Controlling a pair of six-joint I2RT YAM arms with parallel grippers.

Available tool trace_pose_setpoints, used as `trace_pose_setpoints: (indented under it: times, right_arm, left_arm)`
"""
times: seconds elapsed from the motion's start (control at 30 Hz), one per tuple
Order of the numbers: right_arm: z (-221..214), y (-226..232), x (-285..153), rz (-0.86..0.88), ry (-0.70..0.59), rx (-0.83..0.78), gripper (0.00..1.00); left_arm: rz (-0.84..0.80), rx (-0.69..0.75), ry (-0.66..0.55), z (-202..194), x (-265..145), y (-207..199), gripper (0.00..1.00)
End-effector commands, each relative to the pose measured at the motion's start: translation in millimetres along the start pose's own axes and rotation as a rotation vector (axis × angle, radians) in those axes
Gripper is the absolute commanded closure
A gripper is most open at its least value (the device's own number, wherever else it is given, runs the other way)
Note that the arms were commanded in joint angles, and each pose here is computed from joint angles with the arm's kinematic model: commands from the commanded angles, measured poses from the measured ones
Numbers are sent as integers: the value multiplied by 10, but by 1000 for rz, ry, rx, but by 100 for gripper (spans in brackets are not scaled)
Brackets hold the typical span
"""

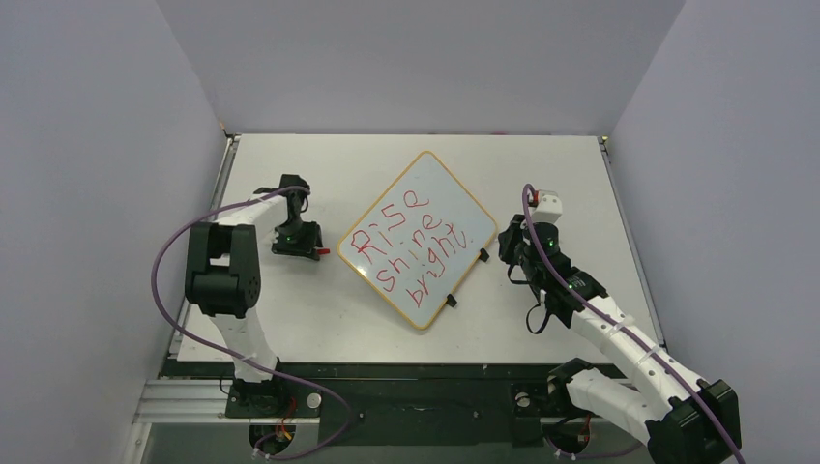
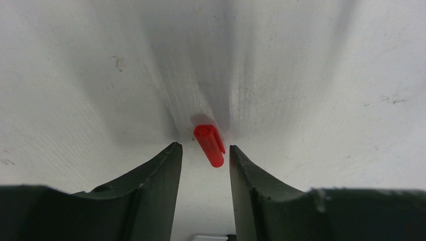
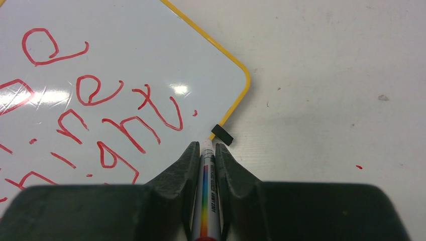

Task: Write a sentence on the whiteboard
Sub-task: Pick up the pen cap from the center of the board.

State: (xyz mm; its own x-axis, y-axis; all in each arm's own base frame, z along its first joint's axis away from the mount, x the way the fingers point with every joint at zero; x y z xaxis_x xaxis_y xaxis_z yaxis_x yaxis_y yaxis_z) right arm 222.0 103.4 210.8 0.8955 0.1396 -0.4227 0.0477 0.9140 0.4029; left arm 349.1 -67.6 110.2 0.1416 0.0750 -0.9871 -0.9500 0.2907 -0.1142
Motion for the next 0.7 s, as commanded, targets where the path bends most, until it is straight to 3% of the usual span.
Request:
trace_pose_setpoints:
  times: [0.0, 0.3, 0.37, 0.43, 0.5, 0.67]
  right_arm:
    - [84, -1, -23, -1, -50, 7, 100]
    - [79, -4, -2, -6, -46, 5, 100]
    - [77, -6, -1, -9, -46, 4, 100]
    - [78, -7, -1, -10, -45, 4, 100]
    - [80, -11, -1, -12, -45, 3, 100]
    - [77, -12, 14, -16, -41, 1, 100]
  left_arm:
    - [19, -4, -29, 18, 72, -32, 66]
    - [35, 26, -28, 20, 198, -104, 62]
    - [36, 28, -19, 7, 242, -98, 68]
    - [34, 29, -20, 3, 264, -86, 89]
    - [18, 30, -21, 3, 272, -83, 97]
    - [-48, 41, -2, -13, 306, -70, 100]
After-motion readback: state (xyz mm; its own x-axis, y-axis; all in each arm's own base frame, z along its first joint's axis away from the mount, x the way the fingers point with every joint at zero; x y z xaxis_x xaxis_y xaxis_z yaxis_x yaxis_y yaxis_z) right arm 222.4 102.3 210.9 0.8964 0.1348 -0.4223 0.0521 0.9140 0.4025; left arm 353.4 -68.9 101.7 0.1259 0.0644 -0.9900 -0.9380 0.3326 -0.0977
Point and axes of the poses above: each gripper's point midway between its finger pads, its own x axis out along the fingers, its own y axis along the line the jaws close on, z = x × y, the point moved 9 cm from there along -x, back along the fingers, and after that the axes turned 11 degrees about x, right-handed, at the moved point
